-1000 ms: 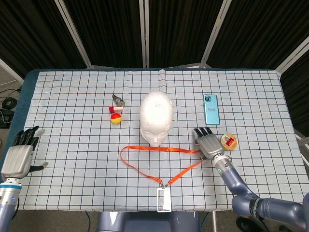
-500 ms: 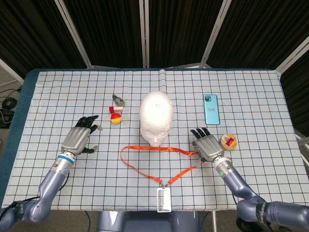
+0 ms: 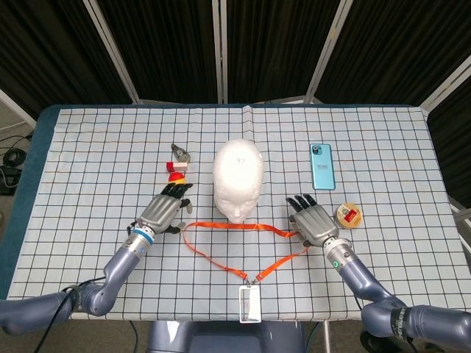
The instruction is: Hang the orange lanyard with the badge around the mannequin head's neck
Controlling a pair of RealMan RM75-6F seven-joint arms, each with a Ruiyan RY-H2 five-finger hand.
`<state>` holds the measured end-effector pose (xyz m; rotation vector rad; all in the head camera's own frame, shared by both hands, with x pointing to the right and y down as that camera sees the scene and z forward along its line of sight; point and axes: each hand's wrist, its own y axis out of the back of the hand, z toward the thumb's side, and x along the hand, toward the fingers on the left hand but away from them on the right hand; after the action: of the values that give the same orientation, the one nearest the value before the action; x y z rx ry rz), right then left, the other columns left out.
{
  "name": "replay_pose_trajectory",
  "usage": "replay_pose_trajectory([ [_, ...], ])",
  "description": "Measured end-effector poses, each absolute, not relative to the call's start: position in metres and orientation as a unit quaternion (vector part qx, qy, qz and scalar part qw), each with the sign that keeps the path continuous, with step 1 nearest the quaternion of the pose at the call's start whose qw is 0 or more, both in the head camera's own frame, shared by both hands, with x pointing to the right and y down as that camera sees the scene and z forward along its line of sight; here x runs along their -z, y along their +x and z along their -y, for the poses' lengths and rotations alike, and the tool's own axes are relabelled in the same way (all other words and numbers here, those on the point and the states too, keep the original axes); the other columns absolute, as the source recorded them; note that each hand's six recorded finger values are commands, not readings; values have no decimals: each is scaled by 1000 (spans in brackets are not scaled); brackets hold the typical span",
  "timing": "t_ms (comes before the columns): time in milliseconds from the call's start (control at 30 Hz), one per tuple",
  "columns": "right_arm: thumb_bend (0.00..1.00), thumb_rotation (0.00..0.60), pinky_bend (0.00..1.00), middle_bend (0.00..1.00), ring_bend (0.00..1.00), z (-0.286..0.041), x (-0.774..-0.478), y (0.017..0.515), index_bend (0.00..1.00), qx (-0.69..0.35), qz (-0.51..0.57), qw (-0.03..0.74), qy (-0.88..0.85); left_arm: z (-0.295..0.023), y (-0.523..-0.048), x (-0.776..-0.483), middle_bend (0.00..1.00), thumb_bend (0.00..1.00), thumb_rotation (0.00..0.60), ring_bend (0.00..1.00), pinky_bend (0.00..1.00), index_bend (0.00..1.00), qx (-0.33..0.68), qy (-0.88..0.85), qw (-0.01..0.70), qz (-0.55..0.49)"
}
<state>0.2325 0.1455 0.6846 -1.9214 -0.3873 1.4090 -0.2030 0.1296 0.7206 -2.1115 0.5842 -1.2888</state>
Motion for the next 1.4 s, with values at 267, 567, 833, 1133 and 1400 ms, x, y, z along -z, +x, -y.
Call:
replay_pose_trajectory([
  [267, 462, 600, 0, 62, 0, -148, -686, 232, 707, -542, 145, 358, -747, -138, -185, -736, 0, 416, 600, 0, 0, 433, 473, -812, 277, -200],
  [567, 463, 600, 0, 62, 0, -148, -686, 232, 708, -538, 144, 361, -748, -140, -180, -747, 0, 449, 600, 0, 0, 434, 480, -811, 273, -194],
  [833, 463, 600, 0, 62, 0, -147, -688, 234, 708, -539, 145, 361, -747, -142, -178, -754, 0, 451, 600, 0, 0, 476, 488, -809, 264, -193],
  [1133, 463, 600, 0, 62, 0, -147, -688, 235, 712, -537, 146, 361, -748, -143, -178, -755, 0, 479, 600, 0, 0, 579, 489, -809, 260, -196],
  [1400, 463, 600, 0, 63, 0, -148, -687, 236, 717, -535, 146, 363, -749, -144, -179, -753, 0, 482, 600, 0, 0, 668, 488, -811, 255, -199],
])
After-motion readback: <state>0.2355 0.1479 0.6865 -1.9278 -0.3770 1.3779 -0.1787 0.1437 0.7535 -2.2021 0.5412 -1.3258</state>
